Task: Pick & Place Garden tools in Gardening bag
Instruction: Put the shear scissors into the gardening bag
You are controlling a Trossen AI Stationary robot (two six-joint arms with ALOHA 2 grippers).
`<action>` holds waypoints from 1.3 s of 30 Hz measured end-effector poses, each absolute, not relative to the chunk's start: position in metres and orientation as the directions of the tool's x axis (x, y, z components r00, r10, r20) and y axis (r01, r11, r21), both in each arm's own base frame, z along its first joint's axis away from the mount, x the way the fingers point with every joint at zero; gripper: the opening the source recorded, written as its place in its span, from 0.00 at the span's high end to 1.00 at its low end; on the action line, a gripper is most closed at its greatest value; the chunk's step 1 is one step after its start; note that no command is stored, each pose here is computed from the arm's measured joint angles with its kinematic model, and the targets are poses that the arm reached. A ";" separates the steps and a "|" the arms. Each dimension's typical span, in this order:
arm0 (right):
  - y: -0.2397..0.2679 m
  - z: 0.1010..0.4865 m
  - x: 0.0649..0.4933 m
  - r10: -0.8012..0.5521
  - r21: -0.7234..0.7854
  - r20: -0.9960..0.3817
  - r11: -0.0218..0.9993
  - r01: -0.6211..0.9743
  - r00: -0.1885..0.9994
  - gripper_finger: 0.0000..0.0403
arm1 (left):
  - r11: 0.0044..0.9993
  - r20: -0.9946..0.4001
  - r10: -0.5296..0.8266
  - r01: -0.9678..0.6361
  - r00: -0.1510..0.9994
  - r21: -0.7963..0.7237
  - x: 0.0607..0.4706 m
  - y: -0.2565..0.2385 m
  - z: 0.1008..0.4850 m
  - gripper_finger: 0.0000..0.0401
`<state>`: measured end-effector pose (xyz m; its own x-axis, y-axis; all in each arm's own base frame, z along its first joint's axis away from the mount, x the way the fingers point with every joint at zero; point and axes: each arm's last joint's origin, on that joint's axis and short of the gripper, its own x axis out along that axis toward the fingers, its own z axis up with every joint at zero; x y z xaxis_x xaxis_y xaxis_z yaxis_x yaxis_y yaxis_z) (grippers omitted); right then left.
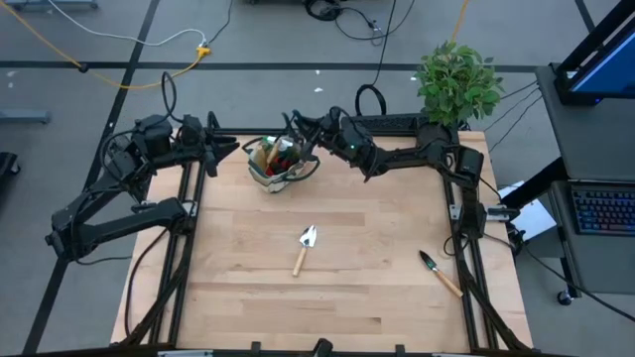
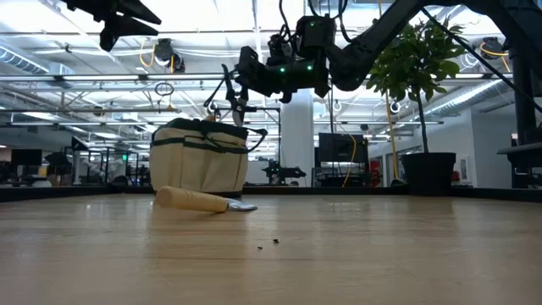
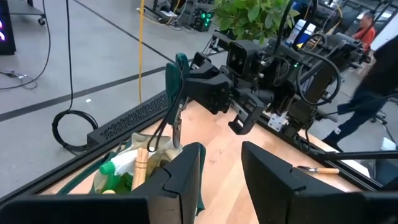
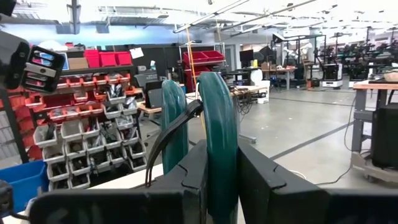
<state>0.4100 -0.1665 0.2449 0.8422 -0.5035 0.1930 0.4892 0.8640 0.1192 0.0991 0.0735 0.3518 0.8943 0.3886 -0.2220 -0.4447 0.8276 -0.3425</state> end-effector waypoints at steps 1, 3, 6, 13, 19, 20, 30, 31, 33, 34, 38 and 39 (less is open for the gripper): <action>-0.166 0.245 0.410 -0.504 0.118 0.193 0.864 0.490 0.842 0.88 | 0.828 -0.222 0.388 -0.444 0.894 -0.343 0.099 0.073 0.352 0.69; -0.166 0.245 0.410 -0.503 0.115 0.193 0.864 0.490 0.843 0.88 | 0.828 -0.222 0.388 -0.444 0.894 -0.343 0.099 0.073 0.352 0.69; -0.167 0.245 0.410 -0.502 0.120 0.194 0.865 0.488 0.843 0.88 | 0.828 -0.222 0.388 -0.444 0.895 -0.343 0.099 0.073 0.352 0.69; -0.170 0.244 0.409 -0.506 0.118 0.181 0.862 0.493 0.843 0.88 | 0.828 -0.219 0.387 -0.442 0.896 -0.344 0.099 0.073 0.352 0.69; -0.167 0.244 0.410 -0.480 0.132 0.182 0.877 0.462 0.858 0.88 | 0.829 -0.218 0.387 -0.442 0.896 -0.343 0.099 0.073 0.352 0.69; -0.167 0.244 0.410 -0.478 0.125 0.183 0.878 0.462 0.859 0.88 | 0.829 -0.217 0.388 -0.442 0.896 -0.343 0.099 0.073 0.352 0.69; -0.167 0.226 0.417 -0.472 0.140 0.186 0.881 0.452 0.862 0.88 | 0.833 -0.196 0.394 -0.438 0.898 -0.338 0.099 0.074 0.354 0.69; -0.167 0.221 0.418 -0.471 0.154 0.183 0.881 0.448 0.863 0.88 | 0.834 -0.193 0.394 -0.437 0.899 -0.337 0.100 0.074 0.355 0.69; -0.169 0.215 0.420 -0.470 0.180 0.189 0.880 0.440 0.863 0.88 | 0.834 -0.193 0.393 -0.437 0.899 -0.337 0.099 0.074 0.355 0.69; -0.170 0.214 0.420 -0.471 0.186 0.196 0.879 0.439 0.860 0.88 | 0.834 -0.193 0.393 -0.437 0.899 -0.337 0.100 0.074 0.355 0.69; -0.173 0.209 0.421 -0.482 0.175 0.184 0.874 0.454 0.857 0.88 | 0.834 -0.193 0.393 -0.437 0.899 -0.337 0.100 0.074 0.355 0.69; -0.173 0.208 0.421 -0.482 0.159 0.179 0.875 0.458 0.858 0.88 | 0.834 -0.193 0.393 -0.437 0.899 -0.337 0.100 0.074 0.355 0.69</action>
<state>0.4206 -0.1731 0.2080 0.8579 -0.4815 0.1795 0.4578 0.8748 0.1588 0.0995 0.0739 0.3548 0.8991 0.3929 -0.1931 -0.4369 0.8338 -0.3374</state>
